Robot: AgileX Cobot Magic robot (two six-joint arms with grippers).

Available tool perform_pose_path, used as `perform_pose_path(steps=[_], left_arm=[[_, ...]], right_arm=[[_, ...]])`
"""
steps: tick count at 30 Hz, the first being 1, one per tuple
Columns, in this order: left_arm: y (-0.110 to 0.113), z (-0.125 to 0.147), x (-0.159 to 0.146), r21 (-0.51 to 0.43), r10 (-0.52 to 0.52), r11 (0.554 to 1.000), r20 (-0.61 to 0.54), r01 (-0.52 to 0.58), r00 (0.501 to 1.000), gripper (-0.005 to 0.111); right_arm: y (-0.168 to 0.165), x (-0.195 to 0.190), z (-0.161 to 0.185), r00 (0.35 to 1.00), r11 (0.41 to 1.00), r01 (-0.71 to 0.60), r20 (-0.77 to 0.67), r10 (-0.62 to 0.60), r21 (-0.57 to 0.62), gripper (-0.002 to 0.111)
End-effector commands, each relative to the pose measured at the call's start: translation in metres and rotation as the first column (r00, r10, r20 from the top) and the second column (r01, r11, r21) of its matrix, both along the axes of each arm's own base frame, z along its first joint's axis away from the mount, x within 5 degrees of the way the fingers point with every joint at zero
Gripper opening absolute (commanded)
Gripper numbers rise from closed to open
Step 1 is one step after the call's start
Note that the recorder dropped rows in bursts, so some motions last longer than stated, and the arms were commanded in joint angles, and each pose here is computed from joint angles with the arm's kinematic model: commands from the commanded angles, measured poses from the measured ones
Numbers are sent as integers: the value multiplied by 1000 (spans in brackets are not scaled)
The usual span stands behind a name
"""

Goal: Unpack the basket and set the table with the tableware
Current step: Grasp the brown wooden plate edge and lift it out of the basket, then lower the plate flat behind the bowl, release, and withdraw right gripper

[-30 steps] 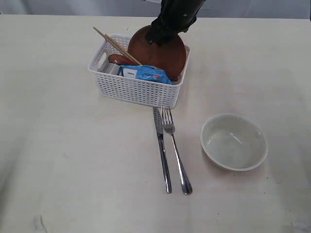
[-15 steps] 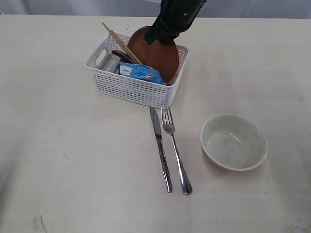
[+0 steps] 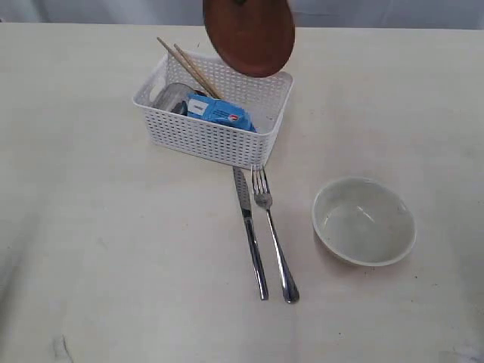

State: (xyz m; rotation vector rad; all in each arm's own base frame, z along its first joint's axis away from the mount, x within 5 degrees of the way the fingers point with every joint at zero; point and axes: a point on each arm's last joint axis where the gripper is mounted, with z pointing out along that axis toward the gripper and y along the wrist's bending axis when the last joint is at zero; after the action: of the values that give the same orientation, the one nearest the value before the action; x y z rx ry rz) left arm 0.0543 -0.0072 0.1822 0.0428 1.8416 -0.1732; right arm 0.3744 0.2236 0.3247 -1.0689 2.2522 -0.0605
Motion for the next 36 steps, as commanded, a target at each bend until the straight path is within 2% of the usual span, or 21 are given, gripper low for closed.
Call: perform_pose_path(steps=[1,3,4,6,11,14,18,24,27,30,36], left_arm=[[0,0,0,-6,-2,1000,5,2,1000,1],[0,0,0,-6,-2,1000,5,2,1000,1],[0,0,0,-6,-2,1000,5,2,1000,1],[0,0,0,-6,-2,1000,5,2,1000,1],[0,0,0,-6,-2,1000,5,2,1000,1],[0,0,0,-6,-2,1000,5,2,1000,1],[0,0,0,-6,-2,1000,5,2,1000,1],[0,0,0,-6,-2,1000,5,2,1000,1],[0,0,0,-6,-2,1000,5,2,1000,1],[0,0,0,-6,-2,1000,5,2,1000,1],[0,0,0,-6,-2,1000,5,2,1000,1]], right_arm=[[-34,-17,43,991,992,127,29,-127,25,0],[-61,-17,53,967,966,254,-10,-254,55,0],[-83,-14,55,933,930,360,-56,-356,73,0],[-113,-10,51,867,867,490,-155,-473,90,0],[-150,-3,22,756,772,624,-343,-557,121,0],[-176,1,0,681,692,708,-392,-619,137,0],[-195,3,-33,616,620,767,-456,-642,164,0],[-203,8,-96,557,602,791,-536,-634,110,0],[-196,16,-121,553,605,785,-590,-588,133,0],[-192,24,-135,559,598,783,-612,-559,169,0],[-195,32,-146,578,594,783,-569,-585,184,0]])
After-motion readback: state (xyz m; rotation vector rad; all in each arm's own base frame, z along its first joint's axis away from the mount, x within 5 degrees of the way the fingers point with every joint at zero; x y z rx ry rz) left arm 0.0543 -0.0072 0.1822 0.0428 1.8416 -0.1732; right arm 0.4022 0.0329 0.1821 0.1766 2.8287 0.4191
